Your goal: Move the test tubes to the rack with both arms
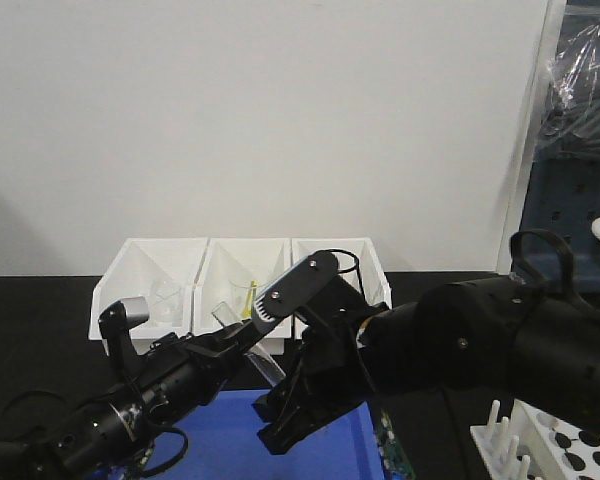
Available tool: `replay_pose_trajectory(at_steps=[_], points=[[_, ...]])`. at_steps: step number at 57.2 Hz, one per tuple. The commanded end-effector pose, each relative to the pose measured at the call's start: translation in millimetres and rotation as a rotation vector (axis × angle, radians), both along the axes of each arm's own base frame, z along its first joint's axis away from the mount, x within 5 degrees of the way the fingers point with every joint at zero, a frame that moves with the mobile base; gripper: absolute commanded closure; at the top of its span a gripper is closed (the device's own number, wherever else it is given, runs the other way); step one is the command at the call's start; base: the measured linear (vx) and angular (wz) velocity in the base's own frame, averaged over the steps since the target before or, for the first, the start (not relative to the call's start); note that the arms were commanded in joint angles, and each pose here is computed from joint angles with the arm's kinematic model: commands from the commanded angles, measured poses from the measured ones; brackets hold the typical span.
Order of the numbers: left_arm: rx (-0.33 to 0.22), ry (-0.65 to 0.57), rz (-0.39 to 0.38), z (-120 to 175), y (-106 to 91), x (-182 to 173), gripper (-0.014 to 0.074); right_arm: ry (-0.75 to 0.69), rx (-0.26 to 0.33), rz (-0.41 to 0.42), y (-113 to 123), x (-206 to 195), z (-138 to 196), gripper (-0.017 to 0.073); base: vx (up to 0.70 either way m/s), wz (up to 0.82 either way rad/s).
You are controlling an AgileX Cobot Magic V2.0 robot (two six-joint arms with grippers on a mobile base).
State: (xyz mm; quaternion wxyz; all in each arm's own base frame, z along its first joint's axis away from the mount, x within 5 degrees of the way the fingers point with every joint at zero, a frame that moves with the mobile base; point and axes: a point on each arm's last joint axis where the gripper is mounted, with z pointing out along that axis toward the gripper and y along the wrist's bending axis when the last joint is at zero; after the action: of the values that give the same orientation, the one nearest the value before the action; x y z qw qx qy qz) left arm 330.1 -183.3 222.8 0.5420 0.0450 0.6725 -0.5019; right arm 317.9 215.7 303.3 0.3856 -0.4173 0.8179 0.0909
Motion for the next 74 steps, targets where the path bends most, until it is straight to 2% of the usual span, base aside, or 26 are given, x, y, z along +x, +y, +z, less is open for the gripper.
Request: replay_pose_trajectory(at_steps=[1,21,33,46,51,58,74], points=[[-0.099,-0.139,-0.05,34,-2.3,-6,0.0598,-0.111,0.052,0.003,1,5,32,0.0054,0.0,0.0],[-0.136,-0.11,-0.075,35,-3.1,-7,0.0598,-0.132,0.012,0.003,6,19,21,0.006,0.0,0.0],[-0.099,-0.128,-0.133,33,-7.0,-12,0.0598,-0.164,0.038,-0.012,9,24,19,0.0071,0.0,0.0],[-0.091,-0.12,-0.127,32,-6.6,-11,0.0598,-0.154,0.048,-0.024,8,24,19,0.0104,0.0,0.0],[-0.084,-0.113,-0.123,31,-6.5,-10,0.0598,-0.139,0.066,-0.043,8,24,19,0.013,0.0,0.0],[-0.084,-0.113,-0.123,31,-6.5,-10,0.0598,-0.123,0.061,-0.044,8,23,18,0.0186,0.0,0.0],[-0.081,-0.112,-0.121,31,-6.4,-10,0.0589,-0.112,0.059,-0.043,8,23,17,0.04,0.0,0.0]])
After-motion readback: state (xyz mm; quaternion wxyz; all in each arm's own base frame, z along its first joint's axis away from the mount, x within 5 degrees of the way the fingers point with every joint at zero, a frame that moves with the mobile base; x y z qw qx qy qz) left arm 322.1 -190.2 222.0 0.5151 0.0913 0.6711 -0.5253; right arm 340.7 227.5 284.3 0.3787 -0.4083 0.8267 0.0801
